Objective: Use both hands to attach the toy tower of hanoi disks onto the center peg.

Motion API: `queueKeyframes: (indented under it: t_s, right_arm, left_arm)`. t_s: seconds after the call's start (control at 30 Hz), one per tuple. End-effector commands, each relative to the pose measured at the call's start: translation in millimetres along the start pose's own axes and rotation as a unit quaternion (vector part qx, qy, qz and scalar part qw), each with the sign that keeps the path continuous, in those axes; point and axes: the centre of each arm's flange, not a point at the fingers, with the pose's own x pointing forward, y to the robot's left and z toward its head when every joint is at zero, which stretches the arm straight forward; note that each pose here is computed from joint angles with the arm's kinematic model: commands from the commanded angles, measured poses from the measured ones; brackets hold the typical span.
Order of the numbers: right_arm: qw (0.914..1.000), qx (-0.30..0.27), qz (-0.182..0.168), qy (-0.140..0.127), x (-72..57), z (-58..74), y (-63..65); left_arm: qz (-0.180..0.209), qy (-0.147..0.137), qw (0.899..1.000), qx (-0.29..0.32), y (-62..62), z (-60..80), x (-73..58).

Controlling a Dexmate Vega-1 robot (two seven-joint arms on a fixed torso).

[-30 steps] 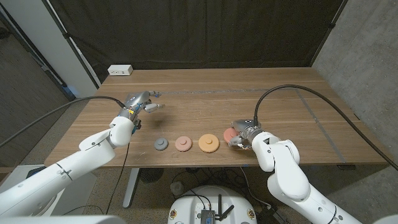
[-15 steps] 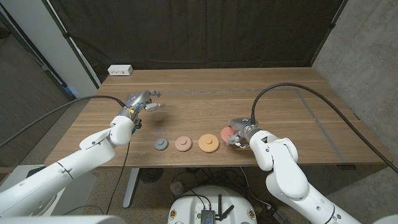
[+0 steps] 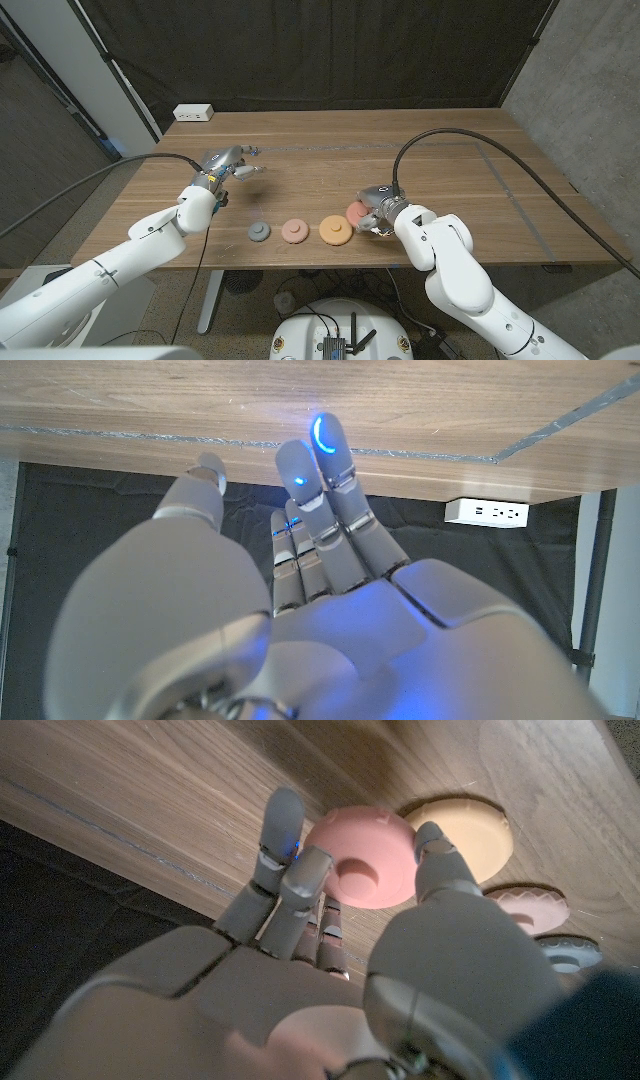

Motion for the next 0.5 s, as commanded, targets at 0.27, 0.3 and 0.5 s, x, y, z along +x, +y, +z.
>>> queueKeyframes:
  t_s: [0.27, 0.3, 0.5]
  right_arm:
    - [0.9978, -0.042, 0.001, -0.05, 9.2, 19.4, -13.7]
    - [0.9978, -0.041, 0.002, -0.053, 9.6, 19.9, -14.1]
    - [0.9972, -0.042, 0.003, -0.062, 11.7, 22.4, -15.6]
  left_arm:
    - [-0.001, -0.003, 1.0, -0.006, -1.4, -3.6, -3.7]
    - [-0.001, -0.002, 1.0, -0.007, -1.6, -3.7, -4.7]
    - [0.001, 0.001, 1.0, -0.009, -2.5, -4.9, -9.5]
